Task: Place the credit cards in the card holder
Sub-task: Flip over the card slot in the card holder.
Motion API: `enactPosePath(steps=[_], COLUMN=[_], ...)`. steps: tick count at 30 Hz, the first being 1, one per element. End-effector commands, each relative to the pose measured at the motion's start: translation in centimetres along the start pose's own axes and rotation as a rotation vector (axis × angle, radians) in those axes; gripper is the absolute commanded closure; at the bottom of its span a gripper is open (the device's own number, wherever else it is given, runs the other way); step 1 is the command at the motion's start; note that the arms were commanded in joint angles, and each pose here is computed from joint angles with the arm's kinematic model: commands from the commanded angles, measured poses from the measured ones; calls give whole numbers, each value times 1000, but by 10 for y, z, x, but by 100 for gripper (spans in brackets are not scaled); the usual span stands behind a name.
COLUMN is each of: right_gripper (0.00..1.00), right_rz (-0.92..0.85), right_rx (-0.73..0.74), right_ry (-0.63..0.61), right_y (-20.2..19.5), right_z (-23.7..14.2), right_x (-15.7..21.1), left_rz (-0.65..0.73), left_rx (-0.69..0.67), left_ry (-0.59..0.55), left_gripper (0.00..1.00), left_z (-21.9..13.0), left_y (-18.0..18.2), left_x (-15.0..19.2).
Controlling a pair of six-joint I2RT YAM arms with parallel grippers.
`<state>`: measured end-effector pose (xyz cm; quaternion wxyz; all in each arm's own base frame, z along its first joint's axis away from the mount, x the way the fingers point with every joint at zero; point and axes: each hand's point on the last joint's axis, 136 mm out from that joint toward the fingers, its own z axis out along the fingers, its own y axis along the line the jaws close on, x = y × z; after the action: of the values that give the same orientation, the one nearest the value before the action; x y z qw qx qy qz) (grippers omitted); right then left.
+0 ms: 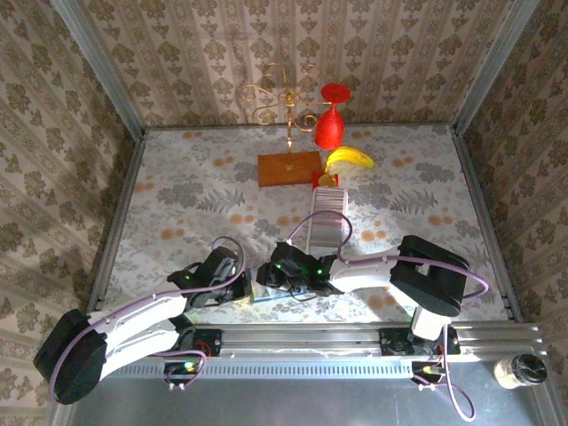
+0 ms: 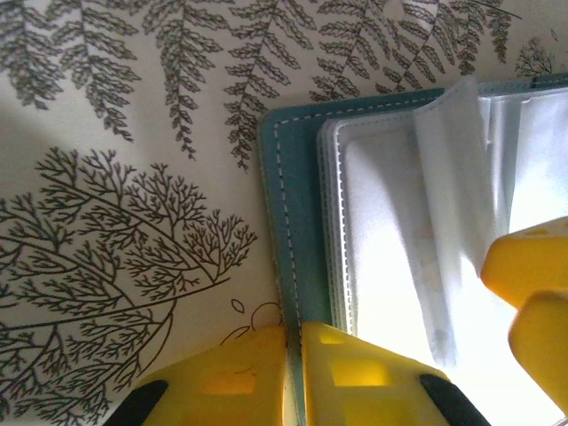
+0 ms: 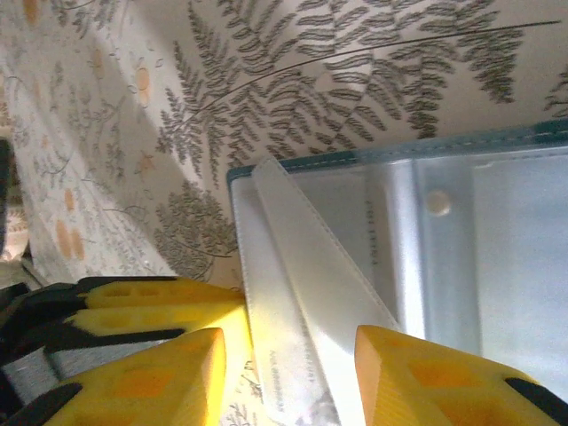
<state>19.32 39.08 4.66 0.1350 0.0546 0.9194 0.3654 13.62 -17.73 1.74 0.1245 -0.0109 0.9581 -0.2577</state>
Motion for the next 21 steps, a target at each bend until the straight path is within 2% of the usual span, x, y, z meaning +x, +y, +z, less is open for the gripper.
enactPosePath(steps=[1,8,15,21], right_gripper=[57,58,58,58], right_rz=[9,17,20,20], right_rx=[-52,-69,-88,-105], right_ry=[6,15,18,15], right_y=[13,18,24,30], right_z=[0,5,10,13], right_x=[4,7,8,7], left_rz=[-38,-47,-48,-62], left_rx=[-7,-34,-94,-210], left_ry=[-3,-47,-127,-190], left_gripper=[88,92,89,91], left_z=[1,-8,-24,-45], left_y=[7,14,28,45], left_x=[3,-2,-10,-19])
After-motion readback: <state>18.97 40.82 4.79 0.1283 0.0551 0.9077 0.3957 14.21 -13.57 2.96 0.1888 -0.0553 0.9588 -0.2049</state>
